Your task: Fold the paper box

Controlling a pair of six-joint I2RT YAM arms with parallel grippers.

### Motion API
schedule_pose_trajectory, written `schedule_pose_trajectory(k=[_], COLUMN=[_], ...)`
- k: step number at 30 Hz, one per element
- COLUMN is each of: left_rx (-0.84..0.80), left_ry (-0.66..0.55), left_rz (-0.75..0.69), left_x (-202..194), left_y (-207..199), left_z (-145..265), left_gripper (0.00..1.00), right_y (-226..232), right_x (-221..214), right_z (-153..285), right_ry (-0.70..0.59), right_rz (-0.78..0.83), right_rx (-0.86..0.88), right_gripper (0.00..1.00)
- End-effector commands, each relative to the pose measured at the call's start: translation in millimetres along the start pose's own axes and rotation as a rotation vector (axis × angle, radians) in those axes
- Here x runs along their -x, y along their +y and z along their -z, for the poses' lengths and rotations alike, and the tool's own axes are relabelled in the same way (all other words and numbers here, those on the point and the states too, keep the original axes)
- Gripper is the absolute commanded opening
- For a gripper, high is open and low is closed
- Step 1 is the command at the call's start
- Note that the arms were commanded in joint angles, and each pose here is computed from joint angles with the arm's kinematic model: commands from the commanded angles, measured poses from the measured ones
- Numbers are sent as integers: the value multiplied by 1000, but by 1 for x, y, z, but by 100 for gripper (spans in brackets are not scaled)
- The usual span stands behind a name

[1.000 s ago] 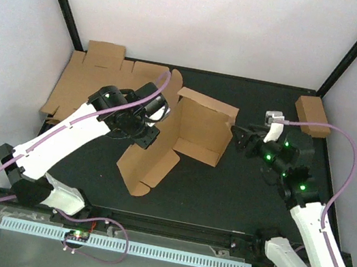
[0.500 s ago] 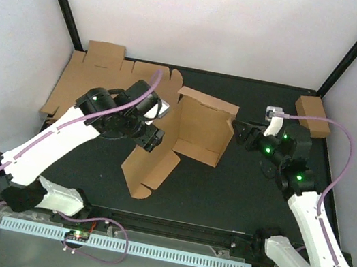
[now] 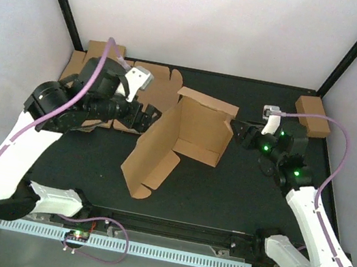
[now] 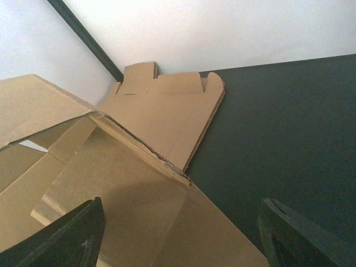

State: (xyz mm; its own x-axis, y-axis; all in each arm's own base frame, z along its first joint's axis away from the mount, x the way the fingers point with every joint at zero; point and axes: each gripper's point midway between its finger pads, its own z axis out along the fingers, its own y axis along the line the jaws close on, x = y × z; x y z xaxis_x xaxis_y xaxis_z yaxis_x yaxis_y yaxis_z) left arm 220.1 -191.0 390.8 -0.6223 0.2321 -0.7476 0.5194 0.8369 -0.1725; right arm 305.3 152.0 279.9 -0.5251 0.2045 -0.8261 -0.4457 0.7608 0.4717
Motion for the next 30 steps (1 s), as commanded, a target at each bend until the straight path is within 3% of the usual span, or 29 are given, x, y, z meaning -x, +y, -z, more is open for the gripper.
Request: schedule_pose_trajectory(k=[1,9,16,30], left_rx=[-11,-76,-215,-380], left_ry=[-96,-137,-127,-4], left_rz=[21,115,178,325], left_x=[28,50,47,29], left_y=[7,36,49,74], left_z=[15,-12,-67,-142], left_gripper=[94,92,94,94], right_y=[0,-3,-9,-7], right_x=[0,-4,-17,-21], right_z=[0,-3,-10,-14], right_ry=[-3,20,82,114], right_rz=[27,41,56,69], right_rx=[9,2,-3,18], right_gripper=[79,77,77,75])
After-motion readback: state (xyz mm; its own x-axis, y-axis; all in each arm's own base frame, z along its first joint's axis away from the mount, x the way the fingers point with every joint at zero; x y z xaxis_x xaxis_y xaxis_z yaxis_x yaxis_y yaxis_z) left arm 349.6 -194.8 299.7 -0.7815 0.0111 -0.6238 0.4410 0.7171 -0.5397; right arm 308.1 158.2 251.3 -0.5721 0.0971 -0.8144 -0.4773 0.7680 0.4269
